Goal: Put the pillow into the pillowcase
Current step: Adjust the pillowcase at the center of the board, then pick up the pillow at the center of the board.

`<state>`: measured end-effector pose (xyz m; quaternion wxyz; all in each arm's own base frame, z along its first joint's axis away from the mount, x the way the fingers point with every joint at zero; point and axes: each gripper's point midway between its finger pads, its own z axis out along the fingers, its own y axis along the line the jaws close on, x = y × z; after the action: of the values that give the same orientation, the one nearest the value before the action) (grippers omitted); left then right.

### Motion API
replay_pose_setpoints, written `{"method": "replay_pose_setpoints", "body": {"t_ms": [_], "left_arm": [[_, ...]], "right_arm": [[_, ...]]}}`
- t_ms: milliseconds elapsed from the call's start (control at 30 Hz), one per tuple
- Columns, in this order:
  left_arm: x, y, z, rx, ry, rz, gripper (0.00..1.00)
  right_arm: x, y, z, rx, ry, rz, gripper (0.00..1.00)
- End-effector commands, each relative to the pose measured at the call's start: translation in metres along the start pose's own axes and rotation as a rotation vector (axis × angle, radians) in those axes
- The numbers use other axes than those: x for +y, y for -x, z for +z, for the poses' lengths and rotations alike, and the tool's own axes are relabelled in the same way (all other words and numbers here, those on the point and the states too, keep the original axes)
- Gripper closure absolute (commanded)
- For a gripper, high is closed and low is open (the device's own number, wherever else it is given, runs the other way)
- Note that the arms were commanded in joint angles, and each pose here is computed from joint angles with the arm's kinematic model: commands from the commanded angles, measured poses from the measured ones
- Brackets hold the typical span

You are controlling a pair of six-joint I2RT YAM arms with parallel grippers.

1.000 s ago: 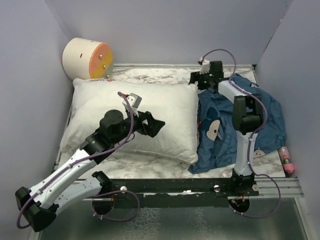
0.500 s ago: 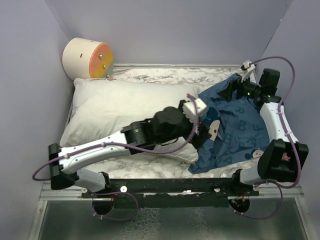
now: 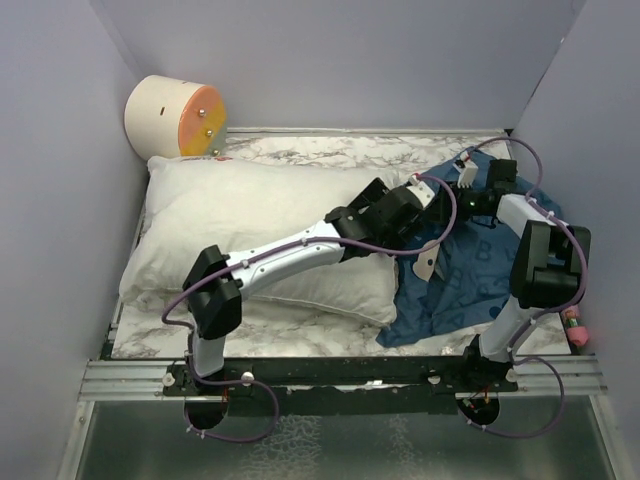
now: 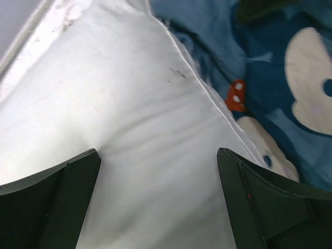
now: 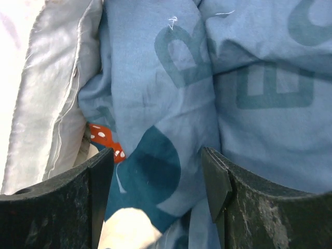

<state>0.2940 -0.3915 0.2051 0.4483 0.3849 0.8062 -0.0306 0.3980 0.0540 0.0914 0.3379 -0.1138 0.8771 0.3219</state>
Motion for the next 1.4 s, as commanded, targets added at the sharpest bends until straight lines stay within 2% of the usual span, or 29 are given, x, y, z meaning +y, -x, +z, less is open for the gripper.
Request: {"method": "replay_pose_setpoints", "body": {"t_ms": [0,167,200,233,267,300,333,367,500,667,800,833,1033,1133,1300,1333,1367], "left_arm": [[0.037,-0.008,0.017,0.107,0.228,0.124,0.01],[0.051,-0.047,0.053,0.274,0.301,0.186,0.02],[0.049,-0.051,0.058,0.283,0.284,0.187,0.09],[0.047,-0.055,0.062,0.289,0.256,0.182,0.22],[0.045,-0.058,0.065,0.287,0.232,0.171,0.46],[0.045,-0.058,0.066,0.283,0.217,0.159,0.74],[0.045,-0.058,0.067,0.275,0.209,0.148,0.93],[0.046,-0.055,0.065,0.264,0.2,0.139,1.0],[0.047,-0.02,0.039,0.128,0.126,0.083,1.0],[0.062,0.053,-0.034,-0.15,0.035,-0.054,1.0],[0.08,0.08,-0.09,-0.305,0.01,-0.134,1.0],[0.083,0.082,-0.098,-0.327,0.004,-0.15,1.0],[0.095,0.079,-0.136,-0.396,-0.021,-0.214,1.0],[0.096,0.075,-0.151,-0.424,-0.046,-0.242,1.0],[0.099,0.068,-0.177,-0.479,-0.077,-0.301,1.0],[0.102,0.066,-0.184,-0.495,-0.079,-0.314,1.0],[0.102,0.064,-0.187,-0.504,-0.081,-0.325,1.0]], "right_arm": [[0.005,0.009,0.019,0.021,0.025,0.023,0.33],[0.004,0.01,0.018,0.013,0.013,0.016,0.33],[0.003,0.01,0.018,0.014,0.01,0.015,0.33],[0.003,0.008,0.018,0.017,0.007,0.015,0.33],[0.003,0.008,0.018,0.018,0.006,0.015,0.33],[0.002,0.007,0.019,0.02,0.004,0.016,0.33],[0.001,0.006,0.019,0.021,0.001,0.016,0.33],[0.001,0.006,0.019,0.021,-0.001,0.013,0.33],[0.004,0.013,0.021,0.03,-0.018,-0.064,0.32],[0.008,0.032,0.028,0.022,-0.044,-0.112,0.32],[0.006,0.033,0.049,0.059,-0.071,-0.131,0.36],[0.007,0.031,0.055,0.071,-0.075,-0.14,0.39],[0.016,0.027,0.077,0.127,-0.082,-0.202,0.85],[0.039,0.032,0.082,0.12,-0.009,-0.244,0.98],[0.102,0.051,0.067,0.048,0.243,-0.324,0.98],[0.108,0.056,0.062,0.03,0.253,-0.35,0.93],[0.109,0.058,0.058,0.013,0.247,-0.375,0.83]]}}
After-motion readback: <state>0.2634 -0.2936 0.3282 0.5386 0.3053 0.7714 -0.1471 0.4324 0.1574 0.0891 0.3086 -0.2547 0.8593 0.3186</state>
